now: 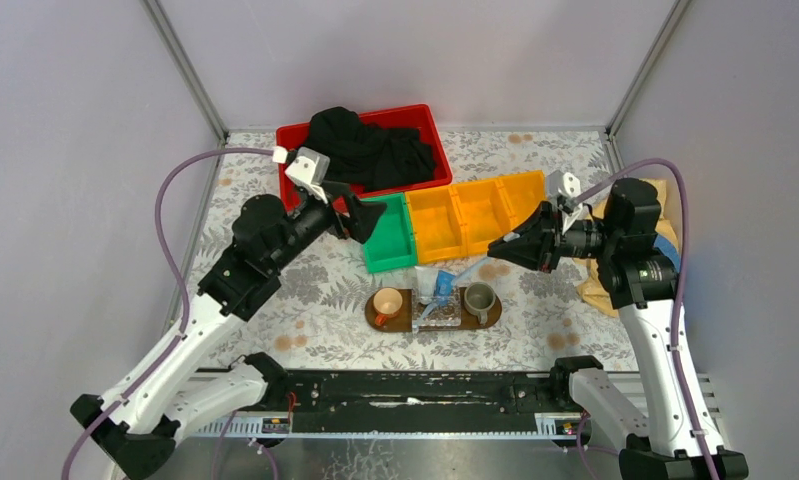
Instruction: Prepare toiletry sets of a toothbrush and toothpaste on the tray
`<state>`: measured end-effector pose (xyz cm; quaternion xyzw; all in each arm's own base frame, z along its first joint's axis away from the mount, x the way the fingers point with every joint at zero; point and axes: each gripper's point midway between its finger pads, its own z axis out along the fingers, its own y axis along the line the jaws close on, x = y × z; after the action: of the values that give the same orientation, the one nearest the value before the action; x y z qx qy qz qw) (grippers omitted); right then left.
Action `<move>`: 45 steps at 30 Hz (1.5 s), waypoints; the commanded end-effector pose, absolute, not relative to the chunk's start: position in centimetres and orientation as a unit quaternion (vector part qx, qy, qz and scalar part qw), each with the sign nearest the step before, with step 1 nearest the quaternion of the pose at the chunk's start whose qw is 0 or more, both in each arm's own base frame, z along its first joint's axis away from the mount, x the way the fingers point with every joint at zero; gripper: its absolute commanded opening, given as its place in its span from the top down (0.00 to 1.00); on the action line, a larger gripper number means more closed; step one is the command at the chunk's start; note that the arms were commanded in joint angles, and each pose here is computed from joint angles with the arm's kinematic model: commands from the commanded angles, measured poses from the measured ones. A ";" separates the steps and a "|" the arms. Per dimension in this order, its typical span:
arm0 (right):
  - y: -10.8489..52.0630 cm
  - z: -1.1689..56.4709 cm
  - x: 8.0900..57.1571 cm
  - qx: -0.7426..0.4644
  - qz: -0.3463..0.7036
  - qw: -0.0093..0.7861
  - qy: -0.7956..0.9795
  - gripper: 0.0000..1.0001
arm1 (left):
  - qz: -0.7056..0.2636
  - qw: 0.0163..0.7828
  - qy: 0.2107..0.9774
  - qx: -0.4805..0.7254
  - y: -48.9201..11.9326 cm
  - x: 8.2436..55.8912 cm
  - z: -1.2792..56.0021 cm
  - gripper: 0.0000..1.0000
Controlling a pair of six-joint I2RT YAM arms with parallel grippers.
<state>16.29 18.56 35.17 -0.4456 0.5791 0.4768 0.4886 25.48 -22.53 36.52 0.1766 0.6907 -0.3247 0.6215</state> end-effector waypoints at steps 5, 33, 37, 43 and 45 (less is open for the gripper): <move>18.2 31.5 15.4 -0.520 0.417 0.508 0.545 1.00 | -0.164 0.622 0.757 0.115 -15.3 28.7 28.8 0.00; 20.0 28.2 14.9 -0.551 0.423 0.488 0.528 1.00 | -0.071 0.630 0.768 0.089 -11.2 28.6 24.8 0.00; 20.2 26.8 14.8 -0.564 0.414 0.480 0.529 1.00 | -0.069 0.629 0.769 0.088 -11.1 28.7 24.7 0.00; 20.5 25.6 14.9 -0.575 0.410 0.474 0.527 1.00 | -0.065 0.627 0.771 0.086 -11.0 28.8 24.5 0.00; 20.7 25.3 15.0 -0.579 0.408 0.473 0.524 1.00 | -0.064 0.626 0.772 0.086 -11.0 28.8 24.4 0.00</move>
<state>14.46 20.25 25.25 -0.5595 0.5458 0.4231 0.4583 28.22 -11.55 23.82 0.0964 0.7825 -0.0763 0.6104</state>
